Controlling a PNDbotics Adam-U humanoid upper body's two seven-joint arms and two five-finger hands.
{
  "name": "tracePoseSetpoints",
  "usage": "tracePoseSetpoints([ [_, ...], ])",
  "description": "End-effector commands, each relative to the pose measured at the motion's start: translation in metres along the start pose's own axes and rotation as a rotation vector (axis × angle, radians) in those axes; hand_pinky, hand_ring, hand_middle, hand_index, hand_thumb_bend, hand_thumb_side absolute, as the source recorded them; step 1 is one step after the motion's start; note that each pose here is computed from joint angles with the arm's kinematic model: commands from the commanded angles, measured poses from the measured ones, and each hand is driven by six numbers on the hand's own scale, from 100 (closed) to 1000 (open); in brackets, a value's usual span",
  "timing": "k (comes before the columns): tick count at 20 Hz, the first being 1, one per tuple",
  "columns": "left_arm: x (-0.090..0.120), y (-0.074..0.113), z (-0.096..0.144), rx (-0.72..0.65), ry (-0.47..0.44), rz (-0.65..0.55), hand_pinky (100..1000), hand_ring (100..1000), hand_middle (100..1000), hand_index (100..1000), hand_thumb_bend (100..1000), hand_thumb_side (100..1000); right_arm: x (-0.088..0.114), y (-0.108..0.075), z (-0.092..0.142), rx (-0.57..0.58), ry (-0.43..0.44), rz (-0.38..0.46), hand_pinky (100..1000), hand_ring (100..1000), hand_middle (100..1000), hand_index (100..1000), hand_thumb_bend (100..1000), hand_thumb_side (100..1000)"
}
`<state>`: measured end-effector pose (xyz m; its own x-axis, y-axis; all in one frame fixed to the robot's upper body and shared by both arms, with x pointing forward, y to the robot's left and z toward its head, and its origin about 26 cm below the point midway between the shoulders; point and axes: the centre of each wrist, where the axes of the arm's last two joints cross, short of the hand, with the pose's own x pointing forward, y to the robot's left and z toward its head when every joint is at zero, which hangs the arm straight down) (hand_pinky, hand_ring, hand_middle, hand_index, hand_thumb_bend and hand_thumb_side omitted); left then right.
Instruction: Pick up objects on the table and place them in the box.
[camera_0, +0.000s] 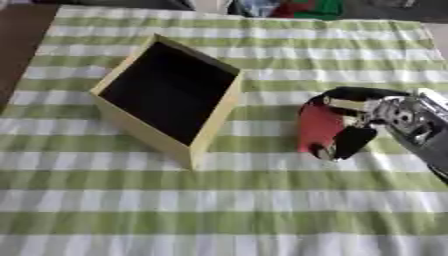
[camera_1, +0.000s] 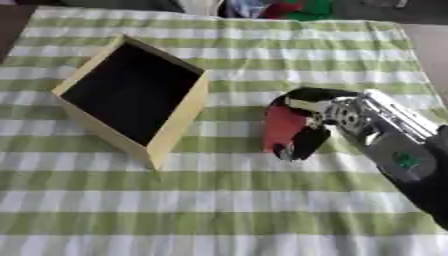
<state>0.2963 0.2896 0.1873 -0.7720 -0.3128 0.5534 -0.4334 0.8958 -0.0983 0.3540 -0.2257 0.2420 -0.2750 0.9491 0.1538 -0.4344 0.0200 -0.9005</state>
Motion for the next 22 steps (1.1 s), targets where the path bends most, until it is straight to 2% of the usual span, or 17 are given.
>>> tracePoseSetpoints([
  [1,0.005,0.001,-0.005,-0.006,-0.025,0.004,1000,490,445,616,235,100,0.004,-0.011,0.013,0.110,0.097,-0.103,973,1000,681,883,100,182],
  [3,0.005,0.001,-0.005,-0.006,-0.025,0.004,1000,490,445,616,235,100,0.005,-0.011,0.015,0.109,0.097,-0.105,973,1000,681,883,100,182],
  [4,0.005,0.001,-0.005,-0.006,-0.024,0.003,1000,490,446,617,237,100,0.007,-0.015,0.018,0.092,0.090,-0.099,968,1000,663,862,100,205],
  [10,0.005,0.002,-0.004,-0.006,-0.022,-0.001,1000,491,446,617,240,100,0.027,-0.033,0.043,-0.004,0.037,-0.053,967,1000,647,848,100,202],
  [16,0.004,0.003,-0.003,-0.007,-0.016,-0.004,1000,492,447,619,243,100,0.056,-0.055,0.066,-0.109,-0.046,0.002,968,1000,642,838,100,203],
  [19,0.004,0.003,-0.002,-0.009,-0.013,-0.004,1000,492,447,619,244,100,0.070,-0.066,0.066,-0.146,-0.074,0.024,968,1000,640,836,100,203],
  [22,0.004,0.003,-0.002,-0.009,-0.012,-0.005,1000,492,447,619,244,100,0.074,-0.070,0.062,-0.151,-0.078,0.032,968,1000,640,836,100,203],
])
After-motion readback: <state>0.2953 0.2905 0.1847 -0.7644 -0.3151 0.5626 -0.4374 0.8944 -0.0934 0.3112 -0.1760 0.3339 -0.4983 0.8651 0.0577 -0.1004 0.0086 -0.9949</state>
